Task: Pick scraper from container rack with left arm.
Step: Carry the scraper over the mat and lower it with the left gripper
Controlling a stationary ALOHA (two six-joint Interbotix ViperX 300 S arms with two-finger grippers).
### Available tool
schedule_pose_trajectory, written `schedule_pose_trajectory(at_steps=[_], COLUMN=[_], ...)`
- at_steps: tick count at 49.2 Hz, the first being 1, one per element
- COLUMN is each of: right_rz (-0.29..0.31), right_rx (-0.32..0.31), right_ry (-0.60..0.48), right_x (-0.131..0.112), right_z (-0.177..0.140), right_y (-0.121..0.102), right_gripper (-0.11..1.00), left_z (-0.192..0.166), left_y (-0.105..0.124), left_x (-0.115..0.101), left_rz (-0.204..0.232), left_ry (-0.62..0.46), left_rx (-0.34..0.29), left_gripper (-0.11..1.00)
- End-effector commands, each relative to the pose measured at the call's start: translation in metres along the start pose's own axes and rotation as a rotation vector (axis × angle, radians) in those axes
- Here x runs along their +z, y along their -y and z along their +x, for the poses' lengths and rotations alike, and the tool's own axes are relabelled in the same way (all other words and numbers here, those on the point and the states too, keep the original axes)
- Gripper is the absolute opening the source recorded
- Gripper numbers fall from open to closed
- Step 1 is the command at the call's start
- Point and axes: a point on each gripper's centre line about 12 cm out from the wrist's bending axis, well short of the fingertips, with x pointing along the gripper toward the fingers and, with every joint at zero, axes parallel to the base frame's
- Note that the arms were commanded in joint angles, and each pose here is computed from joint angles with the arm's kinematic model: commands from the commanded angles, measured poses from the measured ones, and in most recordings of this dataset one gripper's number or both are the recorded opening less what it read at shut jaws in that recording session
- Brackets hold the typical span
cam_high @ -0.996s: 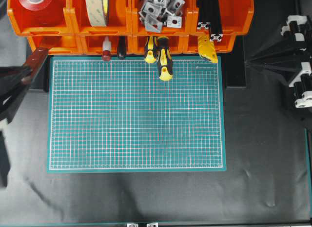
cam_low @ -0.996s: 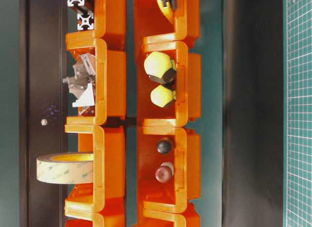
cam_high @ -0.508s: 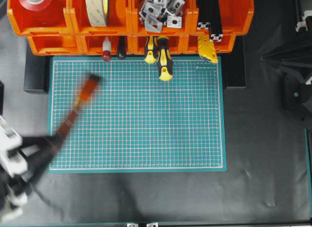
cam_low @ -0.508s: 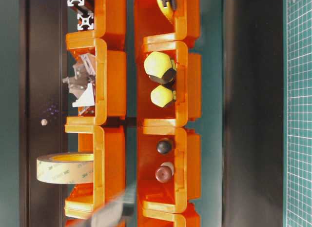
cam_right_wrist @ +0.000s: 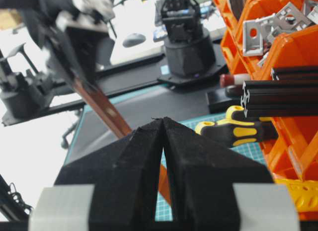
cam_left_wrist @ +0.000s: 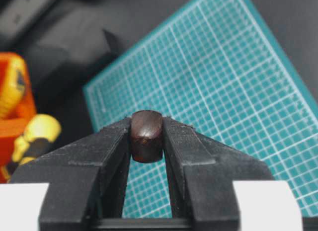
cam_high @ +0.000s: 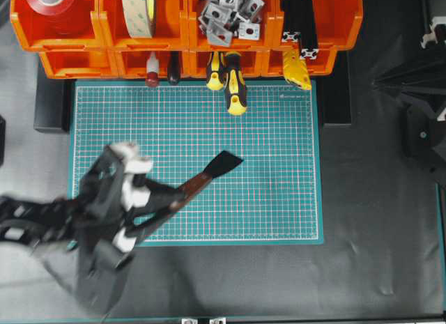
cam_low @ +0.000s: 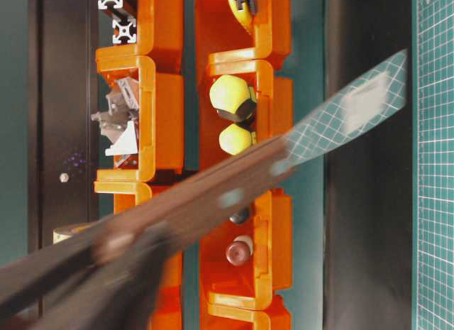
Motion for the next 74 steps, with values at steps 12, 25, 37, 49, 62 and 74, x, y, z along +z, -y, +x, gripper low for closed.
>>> schedule_pose_trajectory(at_steps=[12, 25, 37, 49, 62, 74], right_rz=[0.009, 0.010, 0.011, 0.011, 0.013, 0.013], right_rx=[-0.001, -0.007, -0.008, -0.012, -0.011, -0.011], right_ry=[0.005, 0.001, -0.001, -0.016, -0.014, -0.014], right_x=[0.007, 0.006, 0.006, 0.003, 0.003, 0.003], right_z=[0.002, 0.003, 0.003, 0.003, 0.003, 0.003], right_y=[-0.001, 0.000, 0.000, 0.000, 0.000, 0.000], right_gripper=[-0.01, -0.01, -0.01, -0.01, -0.01, -0.01], left_z=[0.041, 0.059, 0.060, 0.054, 0.049, 0.041], left_y=[-0.009, -0.006, -0.005, 0.009, 0.024, 0.030], left_x=[-0.035, -0.032, -0.027, -0.026, -0.031, -0.045], left_rz=[0.000, 0.080, 0.144, 0.128, 0.043, -0.072], left_ry=[-0.049, -0.056, -0.056, -0.058, -0.071, -0.093], left_rx=[-0.020, -0.032, -0.031, -0.048, -0.071, -0.079], left_gripper=[0.20, 0.20, 0.20, 0.20, 0.20, 0.43])
